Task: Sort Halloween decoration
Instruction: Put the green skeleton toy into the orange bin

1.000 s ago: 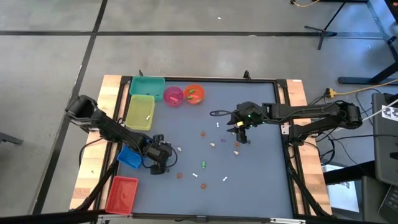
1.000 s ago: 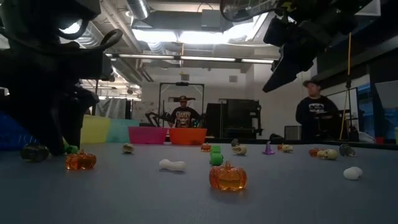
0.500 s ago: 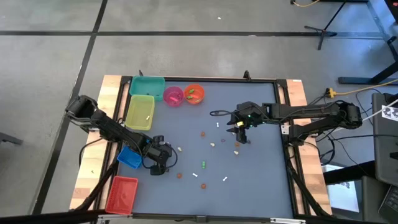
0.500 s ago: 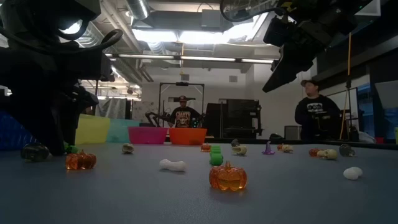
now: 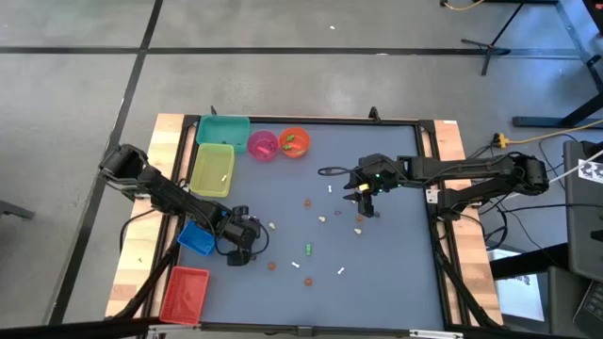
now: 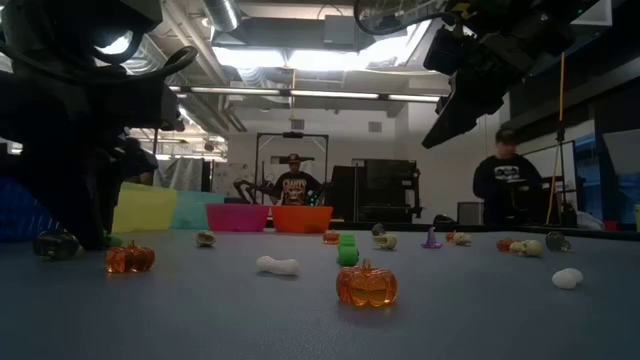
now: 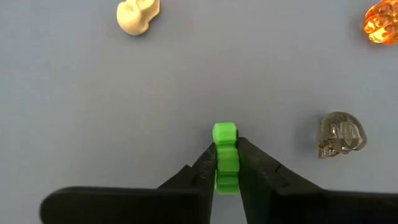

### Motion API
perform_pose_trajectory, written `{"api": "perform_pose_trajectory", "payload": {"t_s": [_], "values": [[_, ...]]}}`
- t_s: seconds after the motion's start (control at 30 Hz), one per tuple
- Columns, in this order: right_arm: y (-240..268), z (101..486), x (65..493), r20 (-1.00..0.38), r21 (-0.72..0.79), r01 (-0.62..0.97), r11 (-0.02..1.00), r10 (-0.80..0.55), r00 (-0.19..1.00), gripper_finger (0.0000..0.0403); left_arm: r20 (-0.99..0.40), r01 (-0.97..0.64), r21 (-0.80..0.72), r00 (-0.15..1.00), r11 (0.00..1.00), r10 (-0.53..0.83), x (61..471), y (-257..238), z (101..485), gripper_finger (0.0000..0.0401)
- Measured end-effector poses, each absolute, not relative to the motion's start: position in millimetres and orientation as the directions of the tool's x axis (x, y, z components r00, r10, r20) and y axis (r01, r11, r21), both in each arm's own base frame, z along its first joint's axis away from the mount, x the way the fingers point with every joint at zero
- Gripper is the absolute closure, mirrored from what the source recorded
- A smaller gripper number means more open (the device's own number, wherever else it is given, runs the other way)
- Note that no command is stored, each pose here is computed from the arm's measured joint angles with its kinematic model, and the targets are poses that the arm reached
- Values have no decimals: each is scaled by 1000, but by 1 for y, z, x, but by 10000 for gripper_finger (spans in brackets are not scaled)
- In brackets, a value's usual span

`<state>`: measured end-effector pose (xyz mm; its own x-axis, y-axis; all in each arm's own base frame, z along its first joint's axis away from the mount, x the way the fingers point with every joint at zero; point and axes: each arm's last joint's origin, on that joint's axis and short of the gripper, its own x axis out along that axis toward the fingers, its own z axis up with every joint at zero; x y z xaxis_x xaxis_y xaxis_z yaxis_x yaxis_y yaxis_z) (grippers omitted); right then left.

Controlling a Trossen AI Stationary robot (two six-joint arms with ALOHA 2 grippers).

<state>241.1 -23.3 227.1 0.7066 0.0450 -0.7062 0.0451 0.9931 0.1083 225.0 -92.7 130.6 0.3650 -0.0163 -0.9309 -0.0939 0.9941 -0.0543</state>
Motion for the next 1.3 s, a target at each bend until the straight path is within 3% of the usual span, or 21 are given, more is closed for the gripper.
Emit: {"api": "perform_pose_trajectory", "payload": {"t_s": [0.5,0.63,0.83,1.3], "values": [[-23,227,241,-706,108,45,993,45,707,246,-926,-108,-63,377,992,-18,232,-92,138,377],[-23,228,241,-702,108,45,993,44,711,246,-893,-143,-87,450,986,-14,250,-88,156,377],[-24,231,244,-670,105,40,994,41,741,246,-827,-245,-60,555,968,89,278,-69,185,377],[-24,231,245,-669,105,40,994,41,742,246,-534,-306,266,743,914,404,323,14,242,377]]}}
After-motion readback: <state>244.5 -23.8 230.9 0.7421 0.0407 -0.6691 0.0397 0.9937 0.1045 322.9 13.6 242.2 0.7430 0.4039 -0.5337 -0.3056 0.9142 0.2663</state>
